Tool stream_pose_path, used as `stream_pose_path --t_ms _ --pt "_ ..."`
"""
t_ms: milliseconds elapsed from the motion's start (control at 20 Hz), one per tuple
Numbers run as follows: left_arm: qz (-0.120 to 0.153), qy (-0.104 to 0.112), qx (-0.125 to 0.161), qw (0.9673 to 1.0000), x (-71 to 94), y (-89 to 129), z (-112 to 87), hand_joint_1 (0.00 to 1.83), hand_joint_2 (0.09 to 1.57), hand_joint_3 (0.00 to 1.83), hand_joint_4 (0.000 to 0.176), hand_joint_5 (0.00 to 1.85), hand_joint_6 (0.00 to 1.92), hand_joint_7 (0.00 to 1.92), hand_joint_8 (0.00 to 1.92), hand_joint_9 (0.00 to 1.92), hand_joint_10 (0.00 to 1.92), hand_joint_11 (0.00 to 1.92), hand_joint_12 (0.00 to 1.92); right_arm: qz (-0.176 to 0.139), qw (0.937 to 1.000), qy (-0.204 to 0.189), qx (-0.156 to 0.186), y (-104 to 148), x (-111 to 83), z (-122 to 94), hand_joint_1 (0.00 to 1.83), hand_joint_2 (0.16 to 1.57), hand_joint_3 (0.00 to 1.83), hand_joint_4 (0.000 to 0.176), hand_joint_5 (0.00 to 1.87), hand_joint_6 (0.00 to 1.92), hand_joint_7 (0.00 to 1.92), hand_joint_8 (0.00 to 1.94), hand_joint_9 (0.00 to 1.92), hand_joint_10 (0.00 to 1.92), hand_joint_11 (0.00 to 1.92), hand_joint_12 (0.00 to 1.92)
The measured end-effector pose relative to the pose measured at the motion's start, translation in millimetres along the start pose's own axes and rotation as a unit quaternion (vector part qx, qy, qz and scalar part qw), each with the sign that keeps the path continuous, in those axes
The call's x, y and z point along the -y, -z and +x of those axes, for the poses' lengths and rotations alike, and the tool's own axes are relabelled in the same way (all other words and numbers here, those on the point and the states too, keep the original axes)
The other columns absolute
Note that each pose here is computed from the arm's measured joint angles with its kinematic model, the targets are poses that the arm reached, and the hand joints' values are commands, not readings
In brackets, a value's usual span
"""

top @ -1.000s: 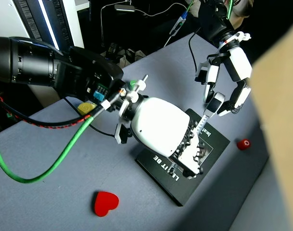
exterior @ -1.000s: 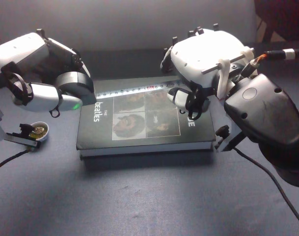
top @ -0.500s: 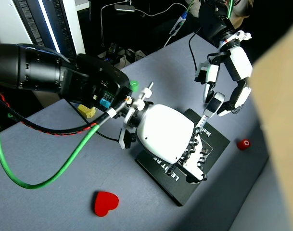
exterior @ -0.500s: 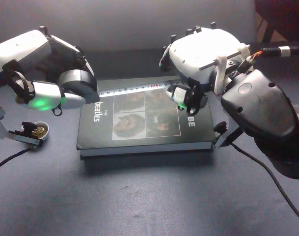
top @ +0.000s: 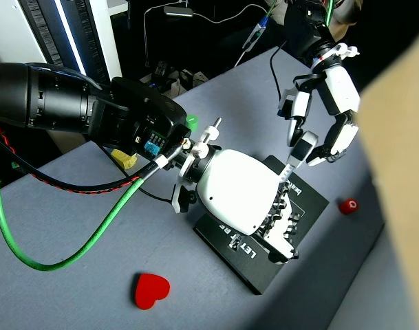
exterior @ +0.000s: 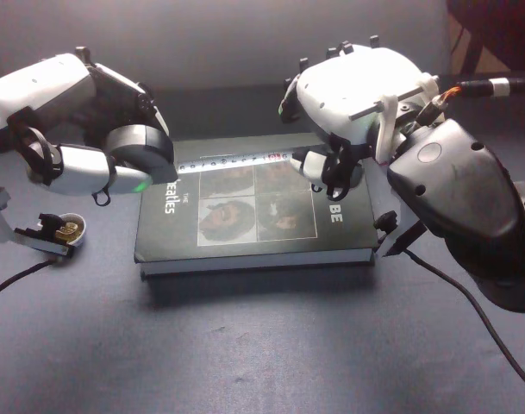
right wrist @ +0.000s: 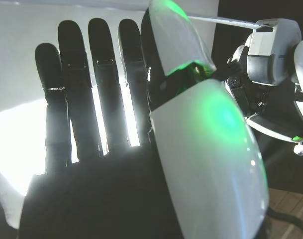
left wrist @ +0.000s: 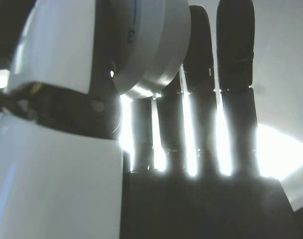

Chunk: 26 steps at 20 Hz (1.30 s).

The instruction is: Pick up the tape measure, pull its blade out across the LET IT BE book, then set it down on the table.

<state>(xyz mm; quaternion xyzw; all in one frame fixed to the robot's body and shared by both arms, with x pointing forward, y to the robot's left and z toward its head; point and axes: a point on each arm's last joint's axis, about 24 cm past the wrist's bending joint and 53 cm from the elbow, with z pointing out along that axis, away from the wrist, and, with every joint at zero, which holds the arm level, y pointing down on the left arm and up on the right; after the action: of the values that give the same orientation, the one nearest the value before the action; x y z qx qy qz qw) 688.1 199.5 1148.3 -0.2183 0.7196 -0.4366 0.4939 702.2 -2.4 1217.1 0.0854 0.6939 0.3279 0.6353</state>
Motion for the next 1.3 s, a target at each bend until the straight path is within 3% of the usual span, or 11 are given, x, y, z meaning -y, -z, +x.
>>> stream_pose_path --t_ms 1300 --pt "0.004 -0.006 0.007 0.9999 2.0 0.2 -8.2 1.39 1.07 0.0 0.0 0.99 0.76 1.1 0.8 1.01 1.14 0.96 0.92 0.0 0.9999 0.009 -0.008 3.6 0.6 4.1 1.01 1.16 0.0 0.0 0.83 0.01 0.84 0.01 0.81 0.02 0.35 1.09"
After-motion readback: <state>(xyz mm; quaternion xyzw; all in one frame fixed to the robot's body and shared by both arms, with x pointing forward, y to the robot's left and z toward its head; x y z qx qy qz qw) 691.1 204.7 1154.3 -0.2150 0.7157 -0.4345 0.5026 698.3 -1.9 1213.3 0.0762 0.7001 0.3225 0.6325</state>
